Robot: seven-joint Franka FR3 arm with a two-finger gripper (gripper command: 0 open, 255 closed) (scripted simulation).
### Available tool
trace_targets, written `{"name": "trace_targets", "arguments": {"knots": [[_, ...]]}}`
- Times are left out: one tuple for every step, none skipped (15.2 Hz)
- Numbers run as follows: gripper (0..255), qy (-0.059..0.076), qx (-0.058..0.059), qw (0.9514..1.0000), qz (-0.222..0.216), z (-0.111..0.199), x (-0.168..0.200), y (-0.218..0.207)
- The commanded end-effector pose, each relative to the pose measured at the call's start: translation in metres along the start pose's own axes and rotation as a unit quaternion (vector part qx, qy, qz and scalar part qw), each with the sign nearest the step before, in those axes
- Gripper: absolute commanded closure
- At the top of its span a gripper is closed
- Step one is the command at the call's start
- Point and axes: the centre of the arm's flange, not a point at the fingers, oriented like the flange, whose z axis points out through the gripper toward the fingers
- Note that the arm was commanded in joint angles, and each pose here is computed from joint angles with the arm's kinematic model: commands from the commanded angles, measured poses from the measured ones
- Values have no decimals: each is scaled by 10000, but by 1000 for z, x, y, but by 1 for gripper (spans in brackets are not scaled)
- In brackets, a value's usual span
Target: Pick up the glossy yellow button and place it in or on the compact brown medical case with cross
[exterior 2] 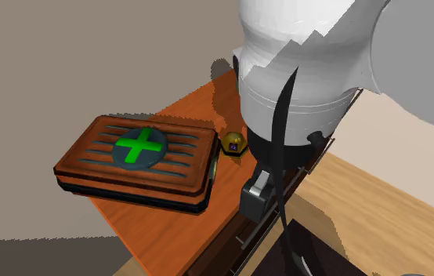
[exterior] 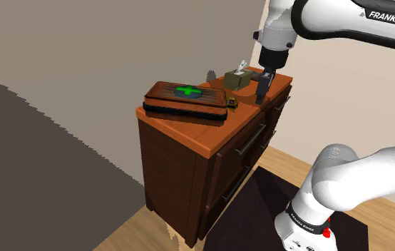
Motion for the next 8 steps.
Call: {"name": "trace_targets", "arguments": {"knots": [[0, 0, 0, 10000, 0, 0, 0, 0], [0, -26, 26, 9999, -125, 5, 9, 10], [0, -52, 53, 9997, -250, 10, 18, 19], [0, -78, 79, 9992, -375, 15, 28, 29], [0, -104, 105, 9986, -500, 20, 38, 38], [0, -129, 131, 9979, -624, 25, 48, 47], [0, -155, 158, 9969, -749, 30, 58, 55], [0, -181, 184, 9958, -873, 36, 68, 63]]}}
